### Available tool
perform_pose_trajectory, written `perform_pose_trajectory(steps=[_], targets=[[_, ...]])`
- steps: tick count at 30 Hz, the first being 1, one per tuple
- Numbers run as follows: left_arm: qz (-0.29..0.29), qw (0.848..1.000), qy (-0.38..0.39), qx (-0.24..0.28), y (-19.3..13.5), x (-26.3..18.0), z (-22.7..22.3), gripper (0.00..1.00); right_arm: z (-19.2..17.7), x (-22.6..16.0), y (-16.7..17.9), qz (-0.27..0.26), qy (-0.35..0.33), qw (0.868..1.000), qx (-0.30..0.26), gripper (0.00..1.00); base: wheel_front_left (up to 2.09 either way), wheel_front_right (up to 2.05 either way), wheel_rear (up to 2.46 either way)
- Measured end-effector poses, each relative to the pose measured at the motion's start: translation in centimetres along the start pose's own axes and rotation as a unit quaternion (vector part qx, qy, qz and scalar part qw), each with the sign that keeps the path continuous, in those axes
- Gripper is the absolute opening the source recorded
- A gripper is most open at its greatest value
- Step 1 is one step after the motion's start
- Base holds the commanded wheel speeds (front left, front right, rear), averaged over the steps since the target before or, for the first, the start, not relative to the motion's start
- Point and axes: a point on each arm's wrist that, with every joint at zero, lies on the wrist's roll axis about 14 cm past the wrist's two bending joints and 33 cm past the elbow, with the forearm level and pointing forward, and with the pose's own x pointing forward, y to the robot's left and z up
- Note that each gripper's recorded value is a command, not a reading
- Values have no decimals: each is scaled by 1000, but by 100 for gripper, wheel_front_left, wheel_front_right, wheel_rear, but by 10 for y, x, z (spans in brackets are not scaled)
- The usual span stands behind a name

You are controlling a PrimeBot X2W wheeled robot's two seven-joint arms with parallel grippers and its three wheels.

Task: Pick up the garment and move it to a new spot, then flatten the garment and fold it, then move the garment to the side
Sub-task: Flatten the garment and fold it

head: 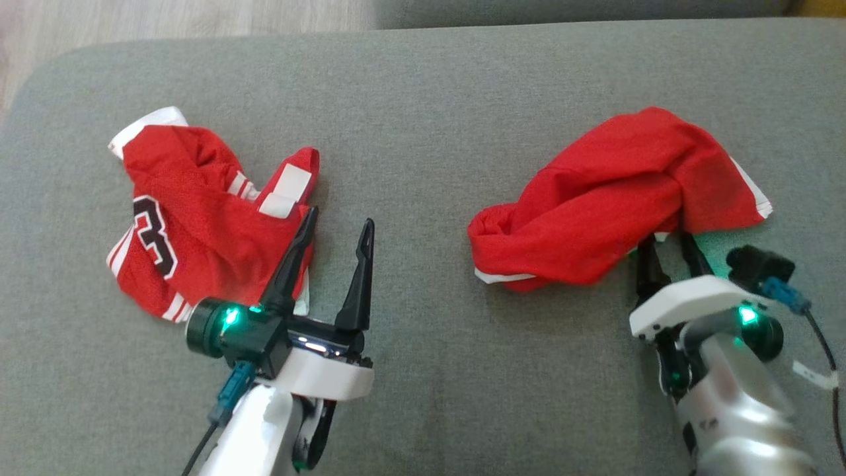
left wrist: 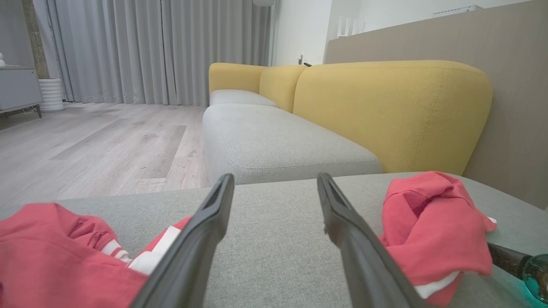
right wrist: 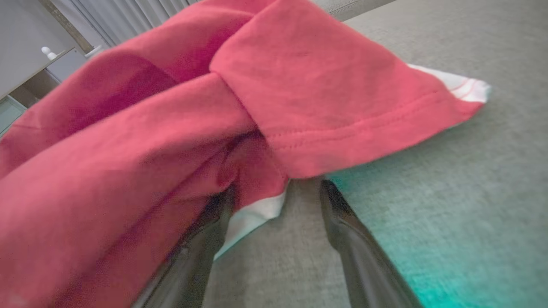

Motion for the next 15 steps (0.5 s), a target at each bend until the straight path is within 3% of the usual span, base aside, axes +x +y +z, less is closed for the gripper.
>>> perform_pose_trajectory(steps=[2, 3, 5, 15], targets=[[1, 1000, 1, 0, 0, 0, 0, 100, 2, 4, 2, 2, 2, 1000, -4, 100, 0, 0, 0], [0, 1000, 1, 0, 0, 0, 0, 100, 2, 6, 3, 2, 5, 1000, -7, 84, 0, 0, 0], [2, 1000, 1, 1, 0, 0, 0, 100, 2, 7, 4, 6, 9, 1000, -14, 0, 0, 0, 0], [-10, 1000, -13, 3, -10, 0, 10, 100, 33, -9, 0, 4, -49, 999, -23, 0, 0, 0, 0]])
